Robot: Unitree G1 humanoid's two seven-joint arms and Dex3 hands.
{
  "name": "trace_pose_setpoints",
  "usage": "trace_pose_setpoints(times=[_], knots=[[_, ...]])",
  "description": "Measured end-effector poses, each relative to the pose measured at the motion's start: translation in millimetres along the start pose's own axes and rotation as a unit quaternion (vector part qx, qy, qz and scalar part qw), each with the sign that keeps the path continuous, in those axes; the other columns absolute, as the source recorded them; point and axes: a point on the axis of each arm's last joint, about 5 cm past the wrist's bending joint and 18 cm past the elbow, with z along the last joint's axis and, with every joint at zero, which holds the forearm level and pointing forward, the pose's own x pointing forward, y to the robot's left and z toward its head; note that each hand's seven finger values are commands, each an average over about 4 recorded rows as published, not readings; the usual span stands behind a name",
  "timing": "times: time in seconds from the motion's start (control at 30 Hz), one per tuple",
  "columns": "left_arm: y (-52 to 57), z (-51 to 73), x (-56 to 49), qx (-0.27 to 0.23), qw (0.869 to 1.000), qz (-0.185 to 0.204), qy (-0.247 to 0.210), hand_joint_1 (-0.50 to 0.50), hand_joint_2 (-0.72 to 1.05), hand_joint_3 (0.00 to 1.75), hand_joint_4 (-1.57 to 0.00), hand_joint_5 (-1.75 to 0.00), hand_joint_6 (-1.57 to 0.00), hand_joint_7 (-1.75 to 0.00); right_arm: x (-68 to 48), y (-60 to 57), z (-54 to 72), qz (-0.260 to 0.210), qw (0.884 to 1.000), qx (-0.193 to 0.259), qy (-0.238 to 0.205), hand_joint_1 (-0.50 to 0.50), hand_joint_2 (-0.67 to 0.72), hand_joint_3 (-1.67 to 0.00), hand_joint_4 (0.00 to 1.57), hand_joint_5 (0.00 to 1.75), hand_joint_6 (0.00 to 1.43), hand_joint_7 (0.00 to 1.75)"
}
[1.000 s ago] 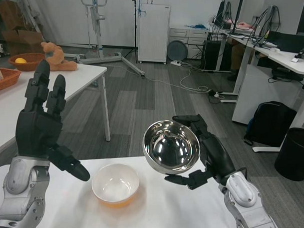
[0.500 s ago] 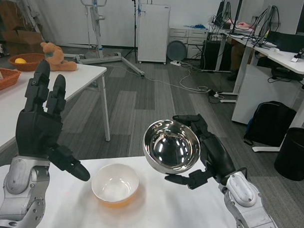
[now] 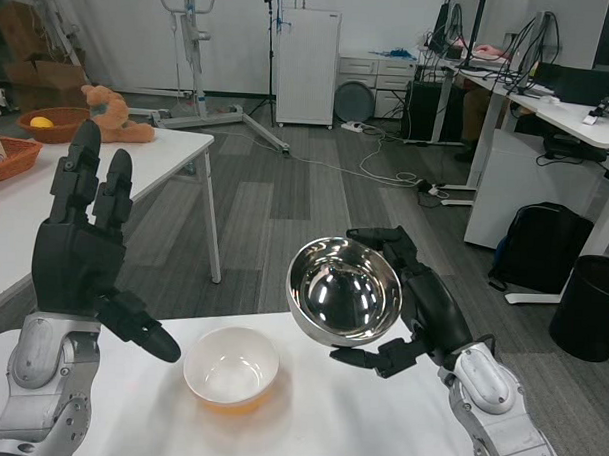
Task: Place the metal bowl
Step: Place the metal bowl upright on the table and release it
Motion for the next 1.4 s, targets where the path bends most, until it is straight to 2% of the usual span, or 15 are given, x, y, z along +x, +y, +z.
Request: trace_pose_setpoints(times=[0.17,0.33,0.5,0.7,0.87,1.13,1.23,1.37,1.4], knots=[[-0.2,-0.1,0.0,0.0,1.0,0.0,0.0,-0.5,-0.72,0.07,0.0,0.0,0.0,0.0,-3.3,-5.3,-2.4,0.001,1.0,-0.018,0.013,-0.46,-0.6,-1.51,0.83,1.65,1.06,1.54],[0.4,0.1,0.0,0.0,1.0,0.003,0.0,-0.5,-0.72,0.09,0.0,0.0,0.0,0.0,-20.9,-16.7,-15.9,-0.01,0.996,-0.054,0.066,-0.46,-0.6,-1.51,0.84,1.65,1.06,1.54],[0.3,0.0,-0.1,-0.001,1.0,0.002,0.0,-0.5,-0.72,0.09,0.0,0.0,0.0,0.0,-35.8,-24.1,-32.7,-0.028,0.992,-0.065,0.109,-0.46,-0.6,-1.51,0.84,1.65,1.06,1.54],[-0.5,-0.3,-0.2,-0.001,1.0,0.0,0.001,-0.5,-0.72,0.09,0.0,0.0,0.0,0.0,-46.6,-23.1,-47.0,-0.033,0.989,-0.059,0.133,-0.46,-0.6,-1.51,0.85,1.65,1.05,1.54],[-0.7,-0.4,-0.2,-0.002,1.0,-0.001,0.001,-0.5,-0.72,0.09,0.0,0.0,0.0,0.0,-53.1,-21.4,-56.2,-0.021,0.985,-0.073,0.156,-0.46,-0.6,-1.51,0.84,1.65,1.03,1.54],[-0.8,-0.5,-0.4,-0.002,1.0,-0.001,0.002,-0.5,-0.72,0.09,0.0,0.0,0.0,0.0,-58.2,-17.5,-63.7,-0.004,0.98,-0.085,0.182,-0.46,-0.6,-1.51,0.83,1.65,1.01,1.54],[-0.8,-0.5,-0.5,-0.002,1.0,-0.001,0.002,-0.5,-0.72,0.09,0.0,0.0,0.0,0.0,-58.4,-16.7,-64.2,-0.001,0.98,-0.085,0.183,-0.46,-0.59,-1.51,0.82,1.65,0.94,1.55],[-0.8,-0.5,-0.5,-0.002,1.0,-0.001,0.002,-0.5,-0.72,0.09,0.0,0.0,0.0,0.0,-58.2,-15.6,-64.3,0.003,0.98,-0.086,0.181,-0.46,-0.48,-1.51,0.64,1.65,0.53,1.61],[-0.8,-0.5,-0.5,-0.002,1.0,-0.001,0.002,-0.5,-0.72,0.09,0.0,0.0,0.0,0.0,-58.2,-15.5,-64.2,0.004,0.98,-0.086,0.18,-0.46,-0.48,-1.51,0.6,1.62,0.48,1.61]])
